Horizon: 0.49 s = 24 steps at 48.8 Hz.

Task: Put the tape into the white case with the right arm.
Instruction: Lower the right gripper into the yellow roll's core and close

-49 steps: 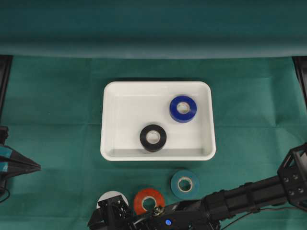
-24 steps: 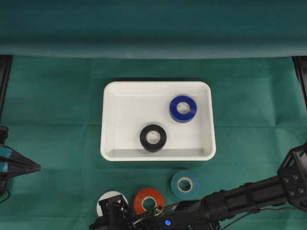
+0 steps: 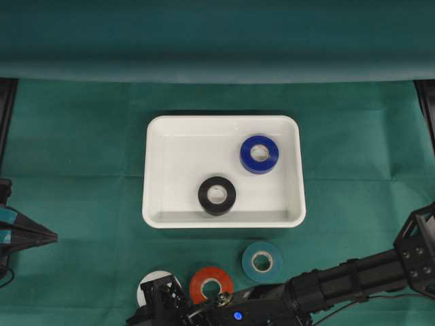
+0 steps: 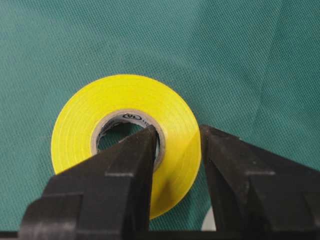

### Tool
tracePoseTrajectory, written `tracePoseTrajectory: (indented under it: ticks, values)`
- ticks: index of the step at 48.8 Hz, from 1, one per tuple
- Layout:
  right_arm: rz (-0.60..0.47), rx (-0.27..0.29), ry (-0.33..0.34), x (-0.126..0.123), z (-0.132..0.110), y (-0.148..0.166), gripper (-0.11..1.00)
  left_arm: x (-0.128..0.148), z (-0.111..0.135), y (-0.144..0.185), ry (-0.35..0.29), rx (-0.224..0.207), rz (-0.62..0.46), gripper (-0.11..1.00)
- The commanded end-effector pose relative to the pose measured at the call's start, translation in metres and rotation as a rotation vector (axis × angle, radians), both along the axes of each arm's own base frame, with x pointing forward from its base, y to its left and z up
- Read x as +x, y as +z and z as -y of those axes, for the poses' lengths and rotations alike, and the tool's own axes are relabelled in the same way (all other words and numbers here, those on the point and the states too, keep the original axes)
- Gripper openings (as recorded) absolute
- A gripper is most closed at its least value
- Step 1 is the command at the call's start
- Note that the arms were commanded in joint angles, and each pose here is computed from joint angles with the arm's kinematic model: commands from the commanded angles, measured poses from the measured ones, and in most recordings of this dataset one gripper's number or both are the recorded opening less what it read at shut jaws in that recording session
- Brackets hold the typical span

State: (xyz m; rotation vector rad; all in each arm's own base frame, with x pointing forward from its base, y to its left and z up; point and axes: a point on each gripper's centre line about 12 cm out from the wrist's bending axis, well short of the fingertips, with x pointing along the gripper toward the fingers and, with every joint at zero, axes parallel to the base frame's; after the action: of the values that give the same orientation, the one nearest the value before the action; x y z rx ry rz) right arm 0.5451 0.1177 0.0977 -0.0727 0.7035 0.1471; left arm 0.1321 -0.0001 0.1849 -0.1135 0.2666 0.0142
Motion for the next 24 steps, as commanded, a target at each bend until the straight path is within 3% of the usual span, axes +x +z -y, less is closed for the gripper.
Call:
tracePoseTrajectory:
  ticks: [1,13,24]
  values:
    - [0.074,0.011,-0.009,0.003,0.001,0.046,0.01,0.002,0.000,0.005,0.000,0.000,0.014,0.00]
    - [0.099,-0.001,-0.037,-0.003,0.007,0.088,0.01,0.002,0.000,0.005,0.002,0.000,0.014,0.00]
    - [0.095,-0.013,-0.050,-0.007,0.010,0.099,0.01,0.002,0.000,0.005,0.002,0.000,0.014,0.00]
